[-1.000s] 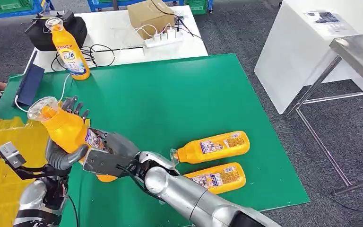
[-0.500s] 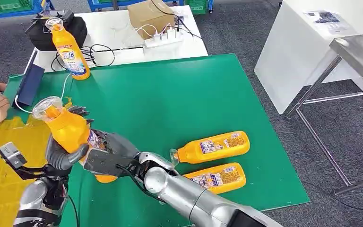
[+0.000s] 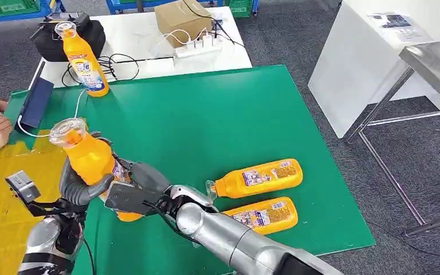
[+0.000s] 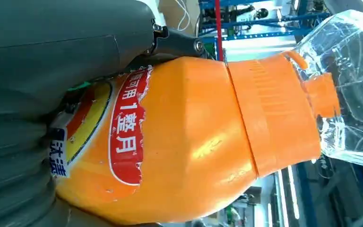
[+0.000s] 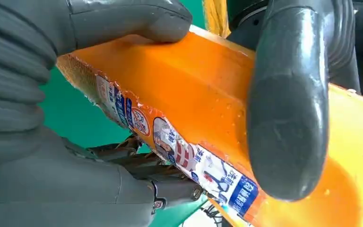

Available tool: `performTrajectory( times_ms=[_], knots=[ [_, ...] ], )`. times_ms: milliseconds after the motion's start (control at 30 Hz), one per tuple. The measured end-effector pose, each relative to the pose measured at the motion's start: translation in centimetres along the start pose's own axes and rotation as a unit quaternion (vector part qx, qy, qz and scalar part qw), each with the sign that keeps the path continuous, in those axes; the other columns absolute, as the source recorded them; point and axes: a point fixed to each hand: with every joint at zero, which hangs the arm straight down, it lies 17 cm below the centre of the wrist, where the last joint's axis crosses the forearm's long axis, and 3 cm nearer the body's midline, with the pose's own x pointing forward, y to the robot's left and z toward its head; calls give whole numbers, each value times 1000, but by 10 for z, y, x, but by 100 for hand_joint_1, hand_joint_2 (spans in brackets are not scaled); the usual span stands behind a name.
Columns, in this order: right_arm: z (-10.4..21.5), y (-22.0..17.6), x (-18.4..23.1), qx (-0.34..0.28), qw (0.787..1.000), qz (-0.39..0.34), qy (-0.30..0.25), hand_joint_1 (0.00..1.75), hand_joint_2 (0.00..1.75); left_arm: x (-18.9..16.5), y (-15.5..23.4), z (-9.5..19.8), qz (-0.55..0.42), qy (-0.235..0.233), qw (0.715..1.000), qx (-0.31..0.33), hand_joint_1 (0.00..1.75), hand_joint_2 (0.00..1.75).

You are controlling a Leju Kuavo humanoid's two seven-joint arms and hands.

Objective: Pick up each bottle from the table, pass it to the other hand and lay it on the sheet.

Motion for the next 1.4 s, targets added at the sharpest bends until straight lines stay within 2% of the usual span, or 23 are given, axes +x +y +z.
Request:
performTrajectory(
  times_ms=[100,133,167,267,367,500,600,633,733,833,933,967,1000,1033,1100,1200,1400],
  knots=[
    [1,-3,-4,-6,1000,9,2,175,175,-6,5,0,-67,5,998,9,175,175],
    [2,-3,-5,-7,1000,9,3,44,175,-7,5,0,-76,6,997,9,175,175],
    [2,-3,-6,-7,1000,9,4,0,175,-8,4,0,-79,6,997,8,175,175],
    [4,-6,-10,-18,1000,15,8,0,175,-11,9,-1,-129,10,992,15,175,175],
    [11,-15,-18,-38,999,25,12,0,175,-15,29,3,-249,21,968,38,175,175],
    [36,-39,-35,-69,997,32,12,0,175,-18,77,34,-471,51,878,70,175,175],
    [68,-66,-56,-87,995,42,16,0,175,-11,113,74,-626,75,773,78,175,175],
    [79,-77,-59,-94,994,46,15,0,175,-9,123,87,-650,82,752,78,175,175],
    [102,-101,-69,-111,992,57,18,0,175,-9,141,112,-672,106,728,80,175,175],
    [125,-118,-72,-125,989,73,12,0,175,-16,159,134,-724,145,671,62,175,175],
    [156,-132,-84,-109,992,63,20,0,175,-21,178,158,-768,175,615,41,175,175],
    [166,-136,-89,-101,993,58,25,0,0,-23,183,164,-779,183,598,34,175,175],
    [179,-142,-95,-95,993,55,32,0,0,-26,191,173,-791,195,579,25,175,175],
    [193,-148,-98,-87,994,52,36,0,175,-31,197,182,-800,207,562,13,175,175],
    [220,-160,-101,-88,993,61,42,0,175,-40,207,200,-809,232,539,-11,175,175],
    [254,-174,-105,-94,989,99,58,0,175,-56,217,228,-808,268,523,-40,175,175],
    [293,-182,-100,-67,985,137,75,0,175,-71,230,246,-804,296,511,-70,175,175]
  ],
)
